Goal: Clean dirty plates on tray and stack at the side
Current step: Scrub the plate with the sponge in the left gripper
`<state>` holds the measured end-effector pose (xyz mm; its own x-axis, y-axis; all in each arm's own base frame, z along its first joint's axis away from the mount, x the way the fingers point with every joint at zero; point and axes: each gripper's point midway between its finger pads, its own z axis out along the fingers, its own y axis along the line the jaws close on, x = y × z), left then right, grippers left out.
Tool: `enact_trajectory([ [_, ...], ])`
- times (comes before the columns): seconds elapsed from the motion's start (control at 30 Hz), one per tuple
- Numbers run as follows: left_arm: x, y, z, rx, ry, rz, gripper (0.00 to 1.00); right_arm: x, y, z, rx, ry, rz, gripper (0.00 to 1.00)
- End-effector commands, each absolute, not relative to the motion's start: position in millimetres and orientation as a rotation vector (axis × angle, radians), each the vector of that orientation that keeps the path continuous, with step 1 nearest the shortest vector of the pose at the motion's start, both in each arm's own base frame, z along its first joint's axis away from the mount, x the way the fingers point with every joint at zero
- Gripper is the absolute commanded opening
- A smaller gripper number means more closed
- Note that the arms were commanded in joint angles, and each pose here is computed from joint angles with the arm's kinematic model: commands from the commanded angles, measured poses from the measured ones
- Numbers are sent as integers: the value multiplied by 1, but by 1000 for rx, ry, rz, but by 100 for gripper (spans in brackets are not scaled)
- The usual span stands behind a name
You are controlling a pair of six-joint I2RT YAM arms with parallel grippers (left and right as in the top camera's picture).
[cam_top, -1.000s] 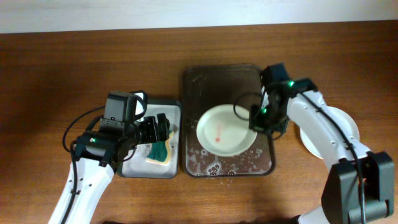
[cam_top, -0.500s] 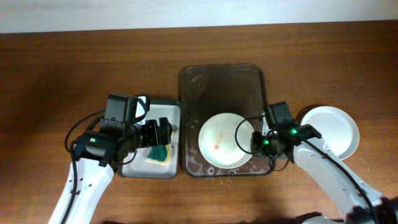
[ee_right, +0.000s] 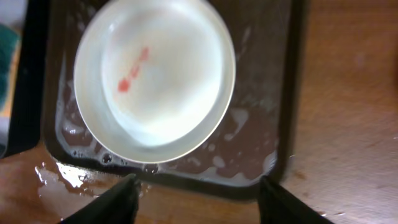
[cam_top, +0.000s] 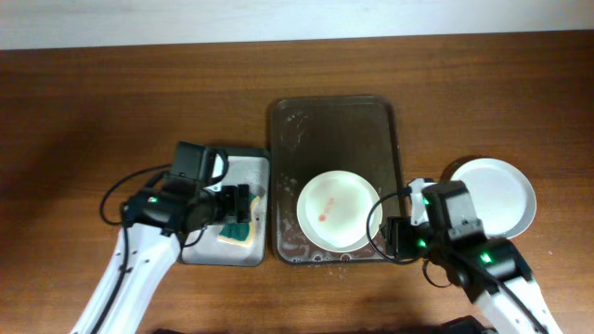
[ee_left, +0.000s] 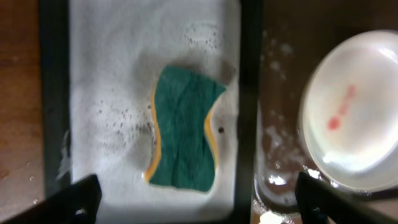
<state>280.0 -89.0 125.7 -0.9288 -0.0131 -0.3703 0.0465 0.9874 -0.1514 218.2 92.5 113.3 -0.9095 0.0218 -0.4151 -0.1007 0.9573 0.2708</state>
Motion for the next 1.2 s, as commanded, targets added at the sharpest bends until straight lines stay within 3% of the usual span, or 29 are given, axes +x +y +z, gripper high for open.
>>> enact_trajectory([
  [0.0,279,-76,71,-6,2839,-48,93,214,104,96,-98,2769,466,54],
  [0.03,279,-76,52,-43,2884,-35,79,213,105,94,-97,2781,469,53],
  [0.1,282,-82,24,-46,2946,-52,63,214,105,94,-97,2779,469,53],
  [0.13,283,-88,12,-41,2972,-88,48,214,105,94,-98,2775,469,54],
  [0.2,281,-100,-7,-35,3022,-173,8,215,105,95,-98,2772,470,53],
  [0.23,282,-101,-12,-35,3031,-179,0,215,105,95,-98,2772,470,53],
  [0.53,293,-96,64,13,2942,-142,0,228,97,95,-76,2734,385,52],
  [0.6,288,-96,76,15,2925,-155,0,235,98,92,-80,2726,382,42],
  [0.83,292,-116,146,65,2684,-370,0,269,100,28,-40,2832,301,43],
  [0.9,291,-128,145,104,2682,-411,0,273,84,11,89,2868,215,37],
  [0.97,292,-150,145,157,2665,-461,0,278,74,6,156,2873,244,17],
  [1.03,298,-169,147,143,2635,-511,0,281,87,11,55,2853,392,4],
  [1.17,306,-228,133,206,2596,-625,0,275,90,-4,60,2907,424,4],
])
